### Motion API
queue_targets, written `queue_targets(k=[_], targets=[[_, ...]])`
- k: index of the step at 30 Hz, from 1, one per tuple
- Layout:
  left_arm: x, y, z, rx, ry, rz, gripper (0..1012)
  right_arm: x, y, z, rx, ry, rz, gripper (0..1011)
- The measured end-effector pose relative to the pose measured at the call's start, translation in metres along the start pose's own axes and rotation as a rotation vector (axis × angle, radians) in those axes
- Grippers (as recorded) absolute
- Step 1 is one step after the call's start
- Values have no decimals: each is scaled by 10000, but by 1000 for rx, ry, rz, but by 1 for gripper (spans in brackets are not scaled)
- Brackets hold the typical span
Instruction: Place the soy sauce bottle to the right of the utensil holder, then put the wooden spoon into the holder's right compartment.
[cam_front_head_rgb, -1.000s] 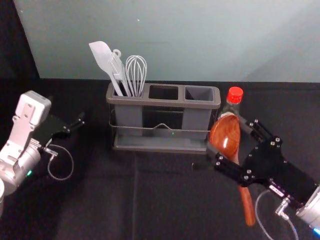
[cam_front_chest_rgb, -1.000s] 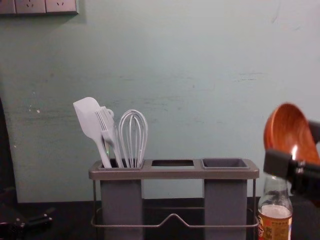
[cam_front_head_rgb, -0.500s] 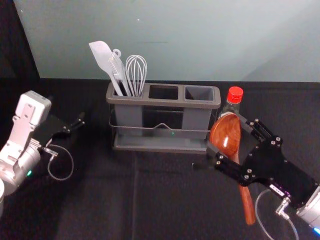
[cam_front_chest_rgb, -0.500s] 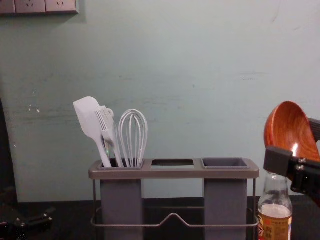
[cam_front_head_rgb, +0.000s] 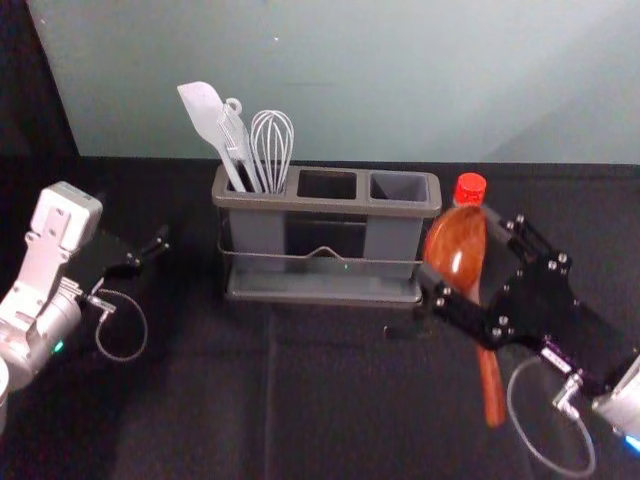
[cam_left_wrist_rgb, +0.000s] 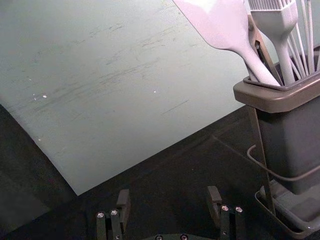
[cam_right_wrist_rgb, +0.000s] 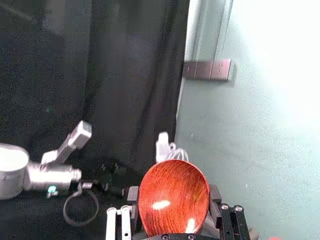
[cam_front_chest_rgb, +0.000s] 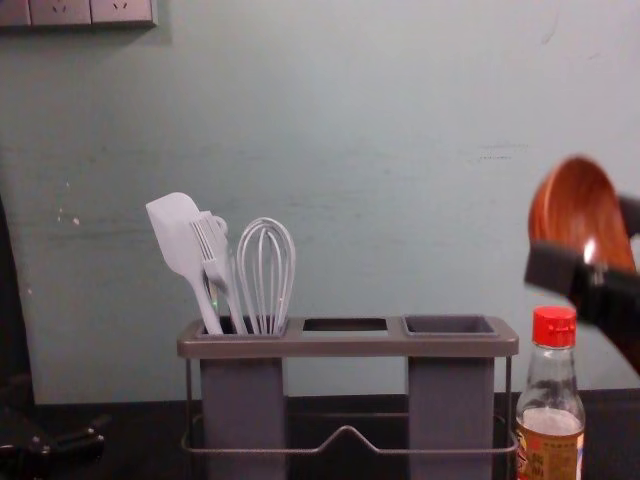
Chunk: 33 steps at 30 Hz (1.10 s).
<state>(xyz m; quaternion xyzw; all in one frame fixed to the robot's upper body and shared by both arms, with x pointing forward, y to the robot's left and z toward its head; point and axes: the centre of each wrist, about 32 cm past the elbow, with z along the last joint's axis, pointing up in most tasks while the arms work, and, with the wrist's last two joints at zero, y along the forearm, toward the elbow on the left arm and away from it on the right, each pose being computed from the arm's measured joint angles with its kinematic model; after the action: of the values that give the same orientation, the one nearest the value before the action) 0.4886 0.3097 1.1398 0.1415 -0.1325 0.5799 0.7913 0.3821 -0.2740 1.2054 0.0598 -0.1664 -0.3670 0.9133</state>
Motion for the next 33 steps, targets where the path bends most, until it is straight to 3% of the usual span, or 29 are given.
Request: queue_targets(k=[10,24,33], targets=[[0,0,0,0,0,0,1005,248,341,-22,74,-30,28,840],[0,0,0,0,0,0,1005,535,791,-52,70,-76,41,840],[0,0,0,0,0,0,1005,686,982,-67,85,-100,10,840]])
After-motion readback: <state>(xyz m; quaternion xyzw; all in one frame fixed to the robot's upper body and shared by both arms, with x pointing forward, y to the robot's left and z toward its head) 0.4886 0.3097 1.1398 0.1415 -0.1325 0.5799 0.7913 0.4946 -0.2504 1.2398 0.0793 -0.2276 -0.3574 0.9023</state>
